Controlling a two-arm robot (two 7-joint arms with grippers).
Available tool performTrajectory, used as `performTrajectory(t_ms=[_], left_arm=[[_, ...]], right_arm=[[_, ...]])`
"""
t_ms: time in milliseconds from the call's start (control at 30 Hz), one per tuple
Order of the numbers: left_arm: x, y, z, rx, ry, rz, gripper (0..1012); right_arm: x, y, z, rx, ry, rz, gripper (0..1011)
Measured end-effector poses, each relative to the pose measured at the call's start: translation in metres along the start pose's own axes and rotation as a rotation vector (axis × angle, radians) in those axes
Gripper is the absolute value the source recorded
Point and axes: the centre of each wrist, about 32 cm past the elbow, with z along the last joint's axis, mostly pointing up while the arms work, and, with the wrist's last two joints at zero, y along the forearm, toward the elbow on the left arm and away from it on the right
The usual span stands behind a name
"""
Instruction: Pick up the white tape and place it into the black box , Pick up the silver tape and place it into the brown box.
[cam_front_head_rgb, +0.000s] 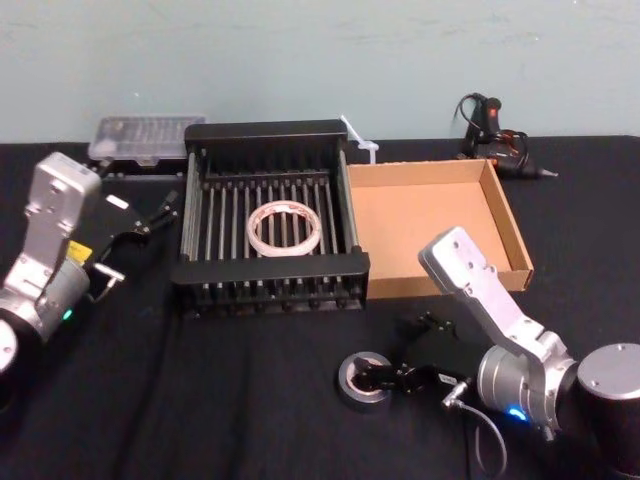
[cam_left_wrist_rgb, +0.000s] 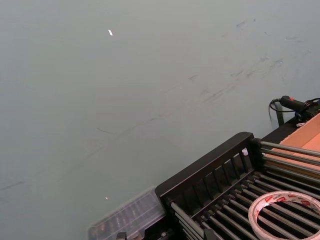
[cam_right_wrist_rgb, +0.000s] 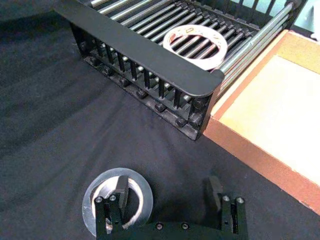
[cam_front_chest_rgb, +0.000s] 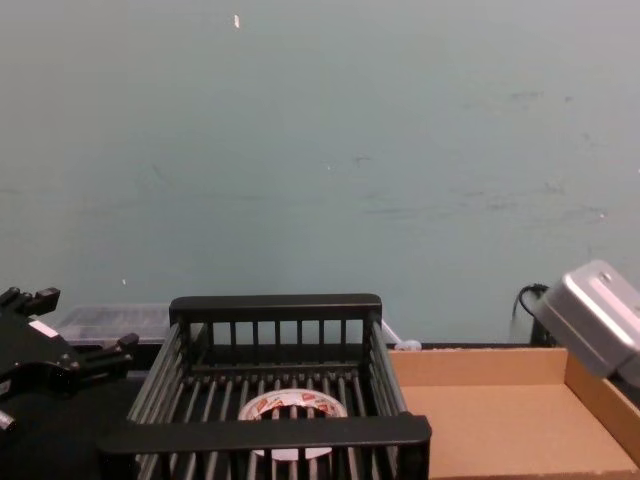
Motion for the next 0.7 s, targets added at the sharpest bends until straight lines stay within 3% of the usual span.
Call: performTrajectory(t_ms=[700], left_arm=[[0.0, 0.0, 0.0, 0.0, 0.0, 0.0, 1001]], right_arm=[[-0.0003, 0.004, -0.0008, -0.014, 0.005, 0.01, 1000]])
